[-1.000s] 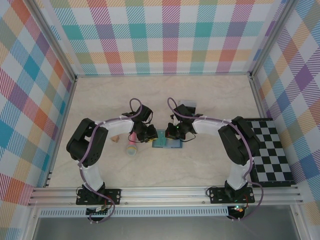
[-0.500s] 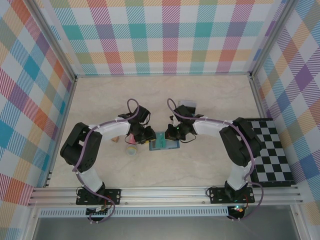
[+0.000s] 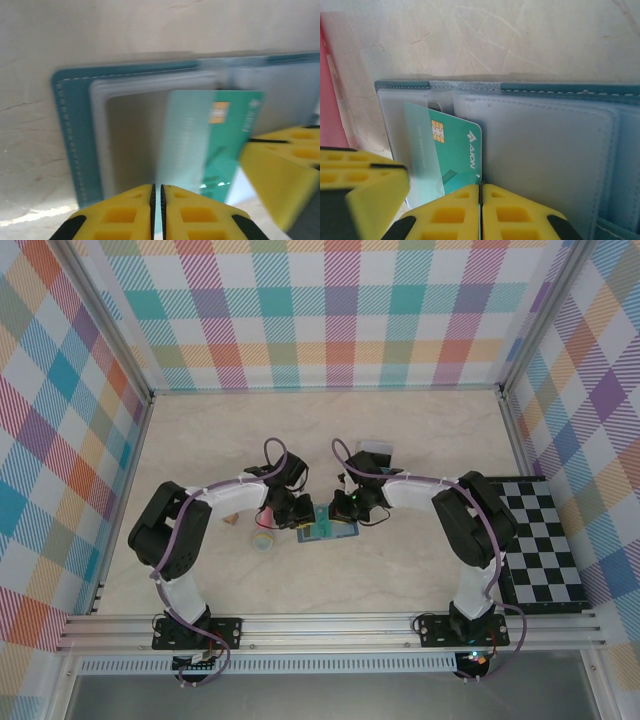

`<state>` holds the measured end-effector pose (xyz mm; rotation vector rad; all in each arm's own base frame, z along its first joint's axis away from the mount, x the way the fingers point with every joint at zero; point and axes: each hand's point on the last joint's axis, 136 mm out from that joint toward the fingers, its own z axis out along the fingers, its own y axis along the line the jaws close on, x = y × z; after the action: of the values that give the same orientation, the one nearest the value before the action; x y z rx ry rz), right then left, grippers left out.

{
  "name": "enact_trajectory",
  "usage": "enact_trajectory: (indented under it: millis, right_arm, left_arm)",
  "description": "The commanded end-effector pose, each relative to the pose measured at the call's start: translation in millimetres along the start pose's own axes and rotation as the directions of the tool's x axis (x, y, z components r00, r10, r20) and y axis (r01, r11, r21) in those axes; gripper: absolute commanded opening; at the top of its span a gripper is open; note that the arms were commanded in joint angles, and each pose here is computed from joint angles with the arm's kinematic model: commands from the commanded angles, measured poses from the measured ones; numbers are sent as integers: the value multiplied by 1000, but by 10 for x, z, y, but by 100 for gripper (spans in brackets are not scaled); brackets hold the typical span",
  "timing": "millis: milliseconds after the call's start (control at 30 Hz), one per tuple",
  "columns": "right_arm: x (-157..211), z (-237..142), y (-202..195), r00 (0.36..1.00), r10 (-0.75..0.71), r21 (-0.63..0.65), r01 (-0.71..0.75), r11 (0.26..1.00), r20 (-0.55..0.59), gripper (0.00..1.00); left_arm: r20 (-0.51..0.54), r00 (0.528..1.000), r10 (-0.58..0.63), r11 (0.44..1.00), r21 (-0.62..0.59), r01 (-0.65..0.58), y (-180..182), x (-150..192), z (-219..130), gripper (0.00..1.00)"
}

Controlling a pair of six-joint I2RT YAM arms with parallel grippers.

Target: Take the credit cards out of the card holder

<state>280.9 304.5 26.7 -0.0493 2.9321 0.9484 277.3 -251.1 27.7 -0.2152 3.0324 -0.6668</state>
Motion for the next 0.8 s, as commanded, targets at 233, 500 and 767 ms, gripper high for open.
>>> enact_trajectory:
  millis: [233,500,767]
  right_arm:
    - [61,146,91,997,-14,-67,9,998,-71,18]
    - [52,118,244,997,-44,-154,34,988,-59,22]
    - [-39,30,272,999,-54,-158,54,986,0,4]
  left_arm:
    - [-48,998,-51,981,-191,41,506,201,214,10]
    - [-61,996,-65,966,-252,48,736,318,276,8]
    - [-49,998,-48,968,-249,34,701,280,217,8]
